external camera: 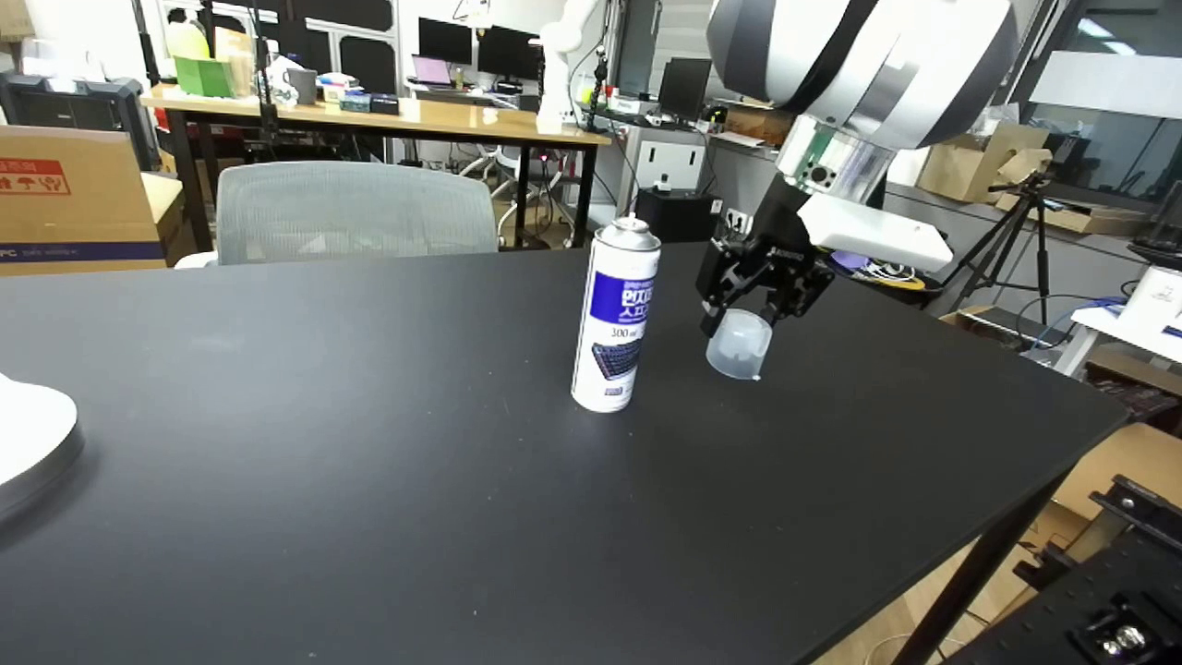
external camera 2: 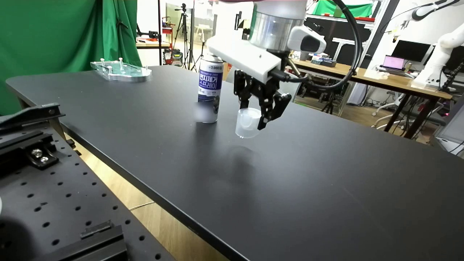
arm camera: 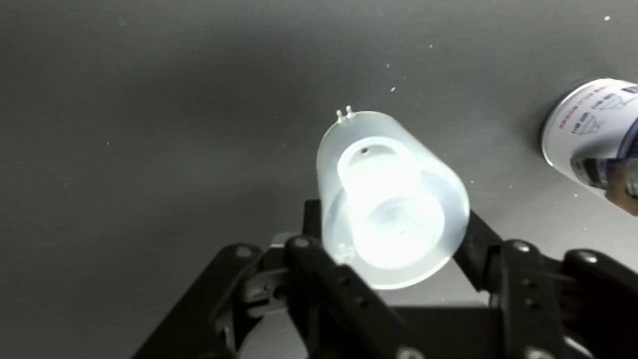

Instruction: Remove the lid from the bottle and put it on the table

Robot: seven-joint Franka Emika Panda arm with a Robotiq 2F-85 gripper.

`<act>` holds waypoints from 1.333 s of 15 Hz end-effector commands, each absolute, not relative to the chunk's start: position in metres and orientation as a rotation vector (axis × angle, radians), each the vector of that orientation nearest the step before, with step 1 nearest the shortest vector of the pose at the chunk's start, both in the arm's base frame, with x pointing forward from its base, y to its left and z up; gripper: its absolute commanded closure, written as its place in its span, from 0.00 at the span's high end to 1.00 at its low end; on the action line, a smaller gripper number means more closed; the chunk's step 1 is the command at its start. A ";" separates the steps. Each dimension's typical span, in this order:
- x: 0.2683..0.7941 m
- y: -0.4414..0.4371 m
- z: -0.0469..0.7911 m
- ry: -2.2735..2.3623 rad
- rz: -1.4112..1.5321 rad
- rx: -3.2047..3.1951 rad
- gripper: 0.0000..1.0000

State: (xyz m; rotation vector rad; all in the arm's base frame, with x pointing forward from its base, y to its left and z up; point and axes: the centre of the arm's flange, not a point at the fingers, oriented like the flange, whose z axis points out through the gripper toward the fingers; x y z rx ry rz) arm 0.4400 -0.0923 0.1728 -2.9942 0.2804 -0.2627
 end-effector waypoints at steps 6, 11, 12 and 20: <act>0.449 -0.113 0.133 0.280 -0.268 -2.963 0.97; 0.457 -0.118 0.129 0.221 -0.389 -2.986 1.00; 0.457 -0.102 0.180 0.195 -0.414 -2.997 1.00; 0.461 -0.072 0.278 -0.002 -0.674 -3.035 1.00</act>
